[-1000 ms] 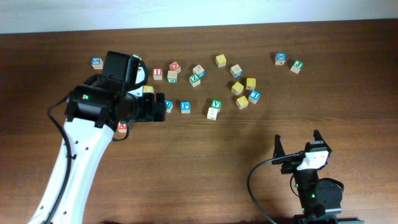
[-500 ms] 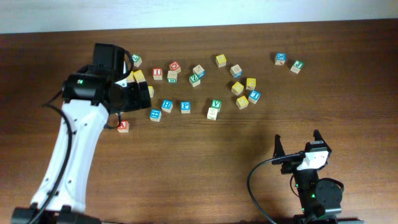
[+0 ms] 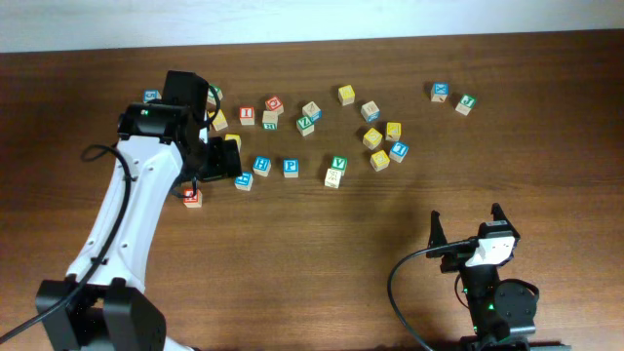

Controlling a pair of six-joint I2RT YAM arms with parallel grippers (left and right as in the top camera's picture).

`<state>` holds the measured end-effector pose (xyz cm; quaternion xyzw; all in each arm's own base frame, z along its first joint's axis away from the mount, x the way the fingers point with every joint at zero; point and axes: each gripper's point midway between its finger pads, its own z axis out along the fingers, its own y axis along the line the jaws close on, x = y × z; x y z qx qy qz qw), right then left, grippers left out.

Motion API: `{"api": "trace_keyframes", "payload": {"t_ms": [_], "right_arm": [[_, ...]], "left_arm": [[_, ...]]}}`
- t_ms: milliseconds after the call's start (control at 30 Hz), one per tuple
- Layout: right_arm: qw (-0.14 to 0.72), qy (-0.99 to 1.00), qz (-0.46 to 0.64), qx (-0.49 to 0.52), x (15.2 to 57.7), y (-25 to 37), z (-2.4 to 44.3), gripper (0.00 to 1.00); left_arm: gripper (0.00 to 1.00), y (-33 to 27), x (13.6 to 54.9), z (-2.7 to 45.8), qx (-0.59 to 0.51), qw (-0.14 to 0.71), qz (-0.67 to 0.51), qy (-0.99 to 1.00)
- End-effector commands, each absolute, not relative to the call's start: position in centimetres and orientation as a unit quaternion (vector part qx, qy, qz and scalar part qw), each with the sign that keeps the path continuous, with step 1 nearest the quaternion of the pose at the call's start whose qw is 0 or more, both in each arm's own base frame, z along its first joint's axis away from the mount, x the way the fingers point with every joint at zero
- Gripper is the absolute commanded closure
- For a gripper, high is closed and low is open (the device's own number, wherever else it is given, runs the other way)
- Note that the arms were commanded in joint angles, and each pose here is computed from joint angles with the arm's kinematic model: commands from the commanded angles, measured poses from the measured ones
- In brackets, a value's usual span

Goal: Spell out ICRA

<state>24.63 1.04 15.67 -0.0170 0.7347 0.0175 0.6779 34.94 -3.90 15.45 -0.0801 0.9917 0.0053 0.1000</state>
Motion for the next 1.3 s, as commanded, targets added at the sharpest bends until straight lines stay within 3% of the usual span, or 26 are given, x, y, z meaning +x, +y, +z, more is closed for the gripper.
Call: {"api": "trace_keyframes", "payload": {"t_ms": [0, 333, 467, 600, 933, 1267], "right_arm": [[0.676, 0.737, 0.014, -0.009, 24.6, 0.7, 15.4, 0.02], [0.676, 0.737, 0.014, -0.009, 24.6, 0.7, 15.4, 0.02], [0.676, 0.737, 0.014, -0.009, 24.6, 0.7, 15.4, 0.02], [0.676, 0.737, 0.014, -0.009, 24.6, 0.7, 15.4, 0.02], [0.676, 0.737, 0.014, -0.009, 24.6, 0.7, 15.4, 0.02], [0.676, 0.737, 0.014, -0.009, 24.6, 0.7, 15.4, 0.02]], "left_arm": [[0.01, -3.8, 35.0, 14.7, -0.087, 0.088, 0.009, 0.992], [0.01, -3.8, 36.5, 11.6, -0.099, 0.059, -0.02, 0.993], [0.01, -7.4, 36.4, 12.1, 0.002, 0.057, -0.12, 0.991], [0.01, -8.0, 36.2, 12.2, 0.008, 0.052, -0.136, 0.989], [0.01, 2.5, 34.9, 14.3, -0.16, 0.073, -0.003, 0.984], [0.01, 2.4, 35.4, 14.3, -0.167, 0.08, -0.025, 0.982]]}}
